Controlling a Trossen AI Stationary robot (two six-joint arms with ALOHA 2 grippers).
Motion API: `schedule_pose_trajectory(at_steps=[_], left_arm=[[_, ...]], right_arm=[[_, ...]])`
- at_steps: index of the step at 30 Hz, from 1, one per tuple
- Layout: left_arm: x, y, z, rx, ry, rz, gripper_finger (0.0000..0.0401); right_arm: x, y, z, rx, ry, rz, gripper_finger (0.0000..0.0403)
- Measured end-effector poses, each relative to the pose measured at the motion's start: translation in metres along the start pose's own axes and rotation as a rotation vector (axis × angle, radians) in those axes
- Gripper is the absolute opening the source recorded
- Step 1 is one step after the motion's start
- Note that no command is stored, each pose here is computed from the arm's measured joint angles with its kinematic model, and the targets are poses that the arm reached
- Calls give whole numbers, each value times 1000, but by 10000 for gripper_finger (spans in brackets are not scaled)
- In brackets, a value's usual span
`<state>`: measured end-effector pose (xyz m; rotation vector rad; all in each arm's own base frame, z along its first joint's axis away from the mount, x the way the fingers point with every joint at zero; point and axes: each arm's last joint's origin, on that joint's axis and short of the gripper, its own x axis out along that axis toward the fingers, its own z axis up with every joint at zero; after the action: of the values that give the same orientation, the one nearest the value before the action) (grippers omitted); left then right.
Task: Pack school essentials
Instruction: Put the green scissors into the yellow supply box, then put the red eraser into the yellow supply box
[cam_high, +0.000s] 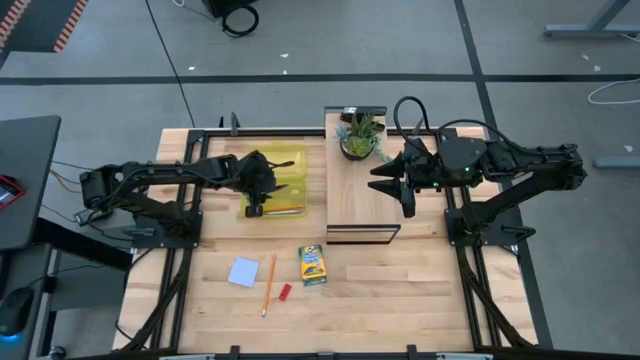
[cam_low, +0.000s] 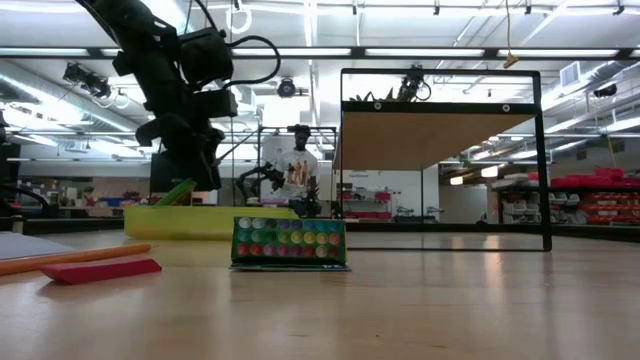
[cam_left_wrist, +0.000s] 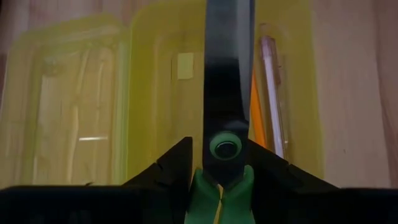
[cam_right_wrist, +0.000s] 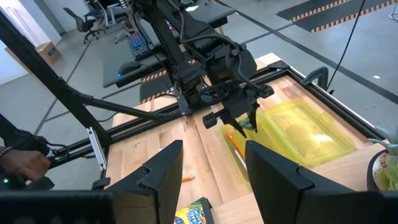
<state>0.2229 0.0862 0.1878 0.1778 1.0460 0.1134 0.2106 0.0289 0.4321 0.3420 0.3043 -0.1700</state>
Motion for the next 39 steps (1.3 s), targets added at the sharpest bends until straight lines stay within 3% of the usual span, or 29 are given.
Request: schedule_pose_trajectory(at_steps=[11,20,29,32,39], left_arm=[[0,-1,-1,-57,19,14,171],[0,-2,-3,-103,42,1,179],[-2,-14,-6,-175,91,-111,157],[-7,-18,4,-206,73,-144,152],[-19,-33,28,-342,-11,-333,138]], right_arm=[[0,0,0,1,-3,1,180],[0,0,0,1,-3,1,180],[0,0,0,-7,-3,0,180],[0,0,0,-13,-5,-6,180],[0,-1,1,-30,-14,-28,180]])
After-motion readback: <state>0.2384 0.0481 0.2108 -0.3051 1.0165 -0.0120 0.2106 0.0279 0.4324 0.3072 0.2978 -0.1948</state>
